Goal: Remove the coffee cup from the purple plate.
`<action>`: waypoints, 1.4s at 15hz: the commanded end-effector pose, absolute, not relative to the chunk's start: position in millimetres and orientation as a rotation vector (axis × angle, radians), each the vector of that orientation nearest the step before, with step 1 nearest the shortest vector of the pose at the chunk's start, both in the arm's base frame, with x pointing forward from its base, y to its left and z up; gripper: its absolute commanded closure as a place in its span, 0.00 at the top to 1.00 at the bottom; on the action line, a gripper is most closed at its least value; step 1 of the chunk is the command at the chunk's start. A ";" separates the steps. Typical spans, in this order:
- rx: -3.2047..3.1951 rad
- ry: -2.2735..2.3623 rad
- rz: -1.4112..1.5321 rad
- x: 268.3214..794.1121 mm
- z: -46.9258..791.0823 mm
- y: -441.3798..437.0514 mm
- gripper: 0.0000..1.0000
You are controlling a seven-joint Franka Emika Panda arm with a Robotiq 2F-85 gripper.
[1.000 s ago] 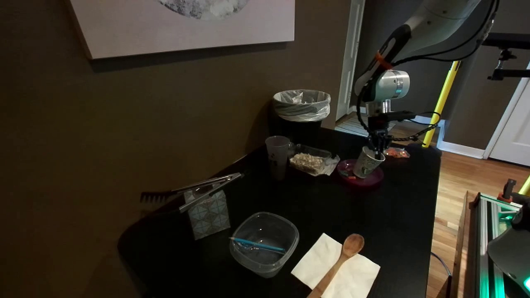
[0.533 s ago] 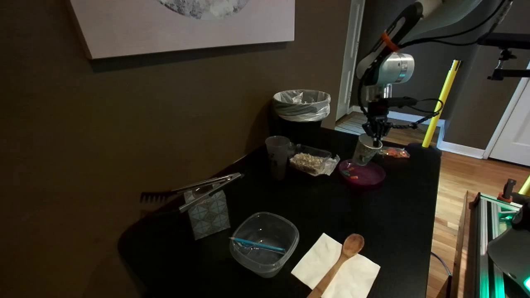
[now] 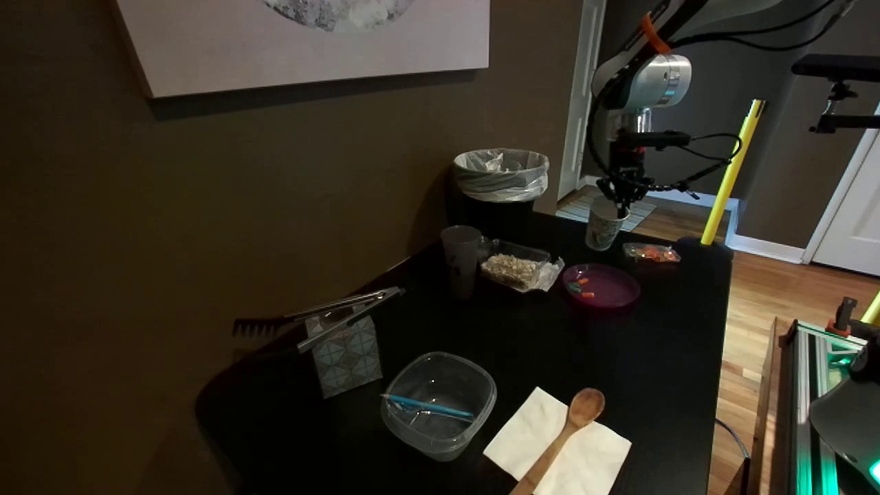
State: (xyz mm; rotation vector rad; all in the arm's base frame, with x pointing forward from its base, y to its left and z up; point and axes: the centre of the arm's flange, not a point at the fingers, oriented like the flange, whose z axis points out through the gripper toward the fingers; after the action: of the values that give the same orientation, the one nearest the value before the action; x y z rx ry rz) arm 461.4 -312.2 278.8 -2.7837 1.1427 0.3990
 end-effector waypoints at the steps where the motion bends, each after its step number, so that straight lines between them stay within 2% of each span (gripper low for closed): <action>1: -2.782 1.147 0.402 461.2 278.0 -312.3 0.04; 5: -2.780 1.152 0.403 460.3 277.6 -313.5 0.04; 6: -2.780 1.153 0.403 460.3 277.6 -313.6 0.01; 15: -2.509 1.311 0.652 546.7 273.2 -332.8 0.01; 17: -2.592 1.268 0.599 523.2 278.5 -316.3 0.04; 21: -2.516 1.346 0.571 547.5 272.9 -328.1 0.01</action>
State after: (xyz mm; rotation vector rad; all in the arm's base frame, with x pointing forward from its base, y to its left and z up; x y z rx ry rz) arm 530.3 -318.8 275.9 -2.6034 1.2491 0.5881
